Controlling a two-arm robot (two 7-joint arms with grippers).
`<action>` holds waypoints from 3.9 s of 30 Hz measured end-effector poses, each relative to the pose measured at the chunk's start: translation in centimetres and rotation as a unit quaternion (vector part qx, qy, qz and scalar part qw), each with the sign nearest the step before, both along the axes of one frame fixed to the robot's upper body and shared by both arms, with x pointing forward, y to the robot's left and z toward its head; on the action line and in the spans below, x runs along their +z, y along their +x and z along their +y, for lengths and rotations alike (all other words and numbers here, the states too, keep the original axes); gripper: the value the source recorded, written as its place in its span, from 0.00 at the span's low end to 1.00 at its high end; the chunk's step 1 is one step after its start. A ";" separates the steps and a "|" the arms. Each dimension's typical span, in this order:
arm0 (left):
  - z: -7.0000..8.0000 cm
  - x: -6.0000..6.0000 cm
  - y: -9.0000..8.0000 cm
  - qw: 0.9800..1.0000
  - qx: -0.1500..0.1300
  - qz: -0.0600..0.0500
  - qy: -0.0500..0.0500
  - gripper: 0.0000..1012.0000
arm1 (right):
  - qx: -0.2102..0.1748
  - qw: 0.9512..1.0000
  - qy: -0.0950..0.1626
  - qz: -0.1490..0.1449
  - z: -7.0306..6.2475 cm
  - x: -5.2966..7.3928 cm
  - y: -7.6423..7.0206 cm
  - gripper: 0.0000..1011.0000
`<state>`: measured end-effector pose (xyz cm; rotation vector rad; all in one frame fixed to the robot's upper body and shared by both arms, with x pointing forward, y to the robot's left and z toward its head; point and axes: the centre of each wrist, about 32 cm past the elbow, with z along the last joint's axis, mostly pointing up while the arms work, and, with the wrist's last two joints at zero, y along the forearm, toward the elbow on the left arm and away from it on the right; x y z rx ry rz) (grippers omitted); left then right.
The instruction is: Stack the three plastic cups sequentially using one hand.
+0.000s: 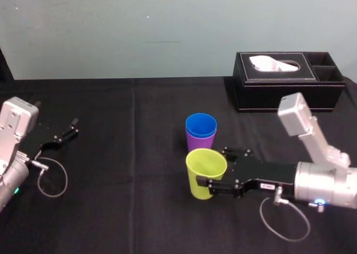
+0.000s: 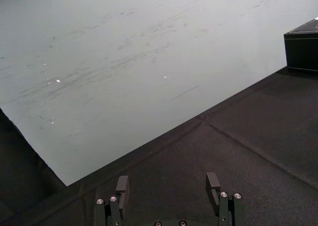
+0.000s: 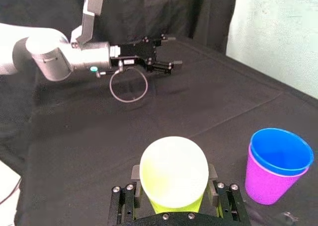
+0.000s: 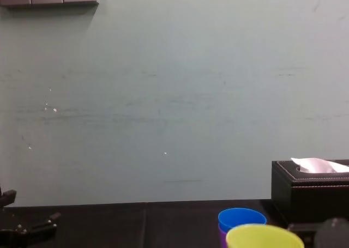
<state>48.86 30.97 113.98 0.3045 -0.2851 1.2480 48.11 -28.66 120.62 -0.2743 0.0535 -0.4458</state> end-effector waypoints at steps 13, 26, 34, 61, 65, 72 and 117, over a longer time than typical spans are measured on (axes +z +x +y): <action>0.0 0.0 0.0 1.000 0.000 0.000 0.000 1.00 | -0.022 1.000 0.008 -0.015 -1.5 3.5 -0.1 0.74; 0.0 0.0 0.0 1.000 0.000 0.000 0.000 1.00 | -0.051 0.998 0.010 -0.029 -1.7 5.4 1.5 0.74; 0.0 0.0 0.0 1.000 0.000 0.000 0.000 1.00 | -0.066 0.997 -0.001 -0.035 -0.9 5.6 3.0 0.74; 0.0 0.0 0.0 1.000 0.000 0.000 0.000 1.00 | -0.084 0.996 -0.009 -0.036 1.0 5.2 6.4 0.74; 0.0 0.0 0.0 1.000 0.000 0.000 0.000 1.00 | -0.087 0.996 -0.010 -0.035 1.2 5.1 6.9 0.74; 0.0 0.0 0.0 1.000 0.000 0.000 0.000 1.00 | -0.090 0.995 -0.013 -0.034 1.3 5.0 7.6 0.74; 0.0 0.0 0.0 1.000 0.000 0.000 0.000 1.00 | -0.086 0.996 -0.024 -0.016 1.8 2.7 8.3 0.74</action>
